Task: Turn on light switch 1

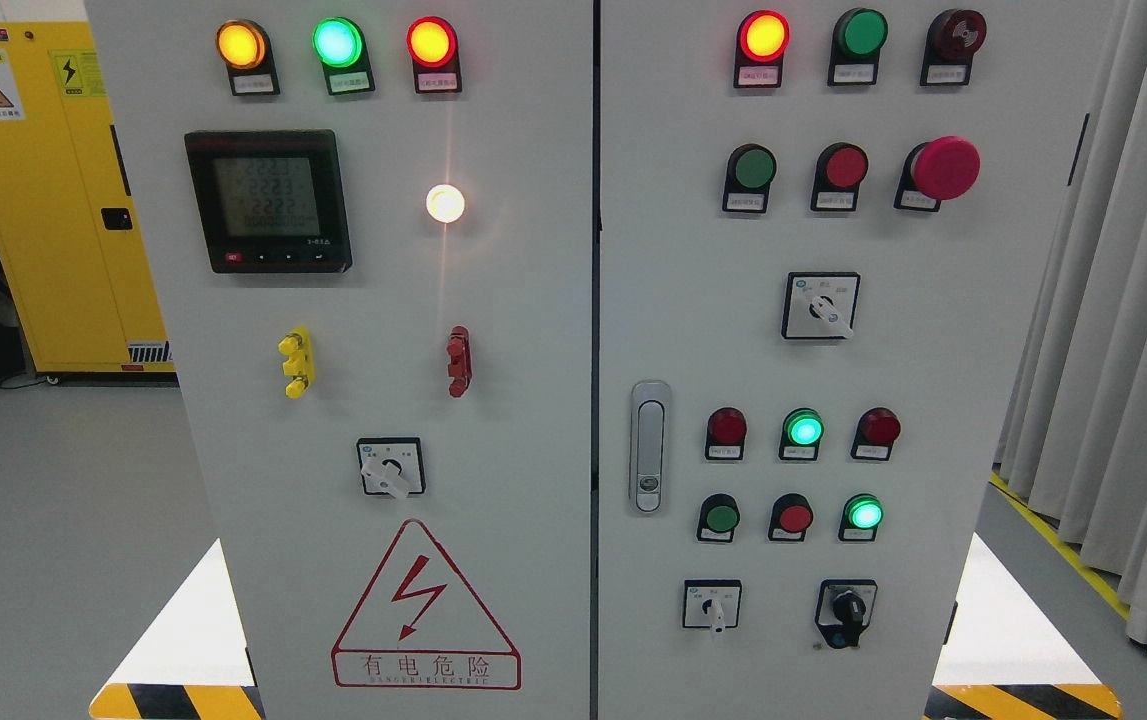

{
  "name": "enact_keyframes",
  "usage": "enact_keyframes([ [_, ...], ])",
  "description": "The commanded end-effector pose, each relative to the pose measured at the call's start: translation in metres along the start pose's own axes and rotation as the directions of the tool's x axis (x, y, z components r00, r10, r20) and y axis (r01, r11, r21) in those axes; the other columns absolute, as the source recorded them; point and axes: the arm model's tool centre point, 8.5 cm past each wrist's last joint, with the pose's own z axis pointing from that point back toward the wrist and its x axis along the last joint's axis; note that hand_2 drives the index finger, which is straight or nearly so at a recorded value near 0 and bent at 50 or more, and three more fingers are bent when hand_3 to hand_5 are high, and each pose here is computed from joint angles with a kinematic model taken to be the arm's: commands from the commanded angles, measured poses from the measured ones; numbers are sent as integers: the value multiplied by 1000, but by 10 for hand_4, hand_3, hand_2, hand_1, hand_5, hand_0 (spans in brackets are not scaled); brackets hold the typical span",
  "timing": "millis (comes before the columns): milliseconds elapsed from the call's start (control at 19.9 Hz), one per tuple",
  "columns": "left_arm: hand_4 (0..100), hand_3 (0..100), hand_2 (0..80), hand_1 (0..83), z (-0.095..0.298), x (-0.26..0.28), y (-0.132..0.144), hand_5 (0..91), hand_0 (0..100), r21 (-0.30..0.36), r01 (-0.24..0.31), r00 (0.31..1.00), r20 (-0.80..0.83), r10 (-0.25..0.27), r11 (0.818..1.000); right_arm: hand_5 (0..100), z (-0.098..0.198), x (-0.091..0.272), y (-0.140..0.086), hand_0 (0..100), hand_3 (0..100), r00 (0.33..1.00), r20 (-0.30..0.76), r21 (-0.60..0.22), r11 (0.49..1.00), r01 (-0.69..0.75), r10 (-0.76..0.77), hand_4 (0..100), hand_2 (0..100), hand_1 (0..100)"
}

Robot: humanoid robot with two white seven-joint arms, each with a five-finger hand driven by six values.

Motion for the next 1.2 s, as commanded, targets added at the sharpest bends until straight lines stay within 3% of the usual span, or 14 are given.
enact_keyframes([
  [0,455,417,190,277,137,-164,-8,61,155,16,-113,775,-624,98,993,0,0,0,0,0,0,1000,0,-1,1000,0,0,0,40,500],
  [50,347,301,83,255,144,-171,-11,0,170,5,-116,733,-674,89,993,0,0,0,0,0,0,1000,0,0,1000,0,0,0,40,500],
  [100,242,179,16,240,150,-177,-13,0,194,-3,-122,689,-720,82,993,0,0,0,0,0,0,1000,0,-1,1000,0,0,0,40,500],
  [150,222,118,6,235,156,-182,-15,0,203,-12,-125,648,-758,72,992,0,0,0,0,0,0,1000,0,0,1000,0,0,0,40,500],
  [201,140,23,0,228,163,-186,-18,0,213,-28,-128,608,-792,56,991,0,0,0,0,0,0,1000,0,0,1000,0,0,0,40,500],
  [251,9,0,0,223,165,-189,-21,0,228,-42,-135,578,-815,44,990,0,0,0,0,0,0,1000,0,0,1000,0,0,0,40,500],
  [501,0,0,0,232,169,-195,-29,0,265,-48,-156,487,-873,35,987,0,0,0,0,0,0,1000,0,-1,1000,0,0,0,40,500],
  [702,0,0,0,175,162,-194,-41,0,299,-45,-175,468,-883,43,984,0,0,0,0,0,0,1000,0,0,1000,0,0,0,40,500],
  [852,0,0,0,135,153,-194,-54,0,309,-81,-183,442,-897,9,980,0,0,0,0,0,0,1000,0,0,1000,0,0,0,40,500],
  [1153,0,0,0,53,150,-193,-64,0,315,-44,-214,440,-896,56,976,0,0,0,0,0,0,1000,0,0,1000,0,0,0,40,500],
])
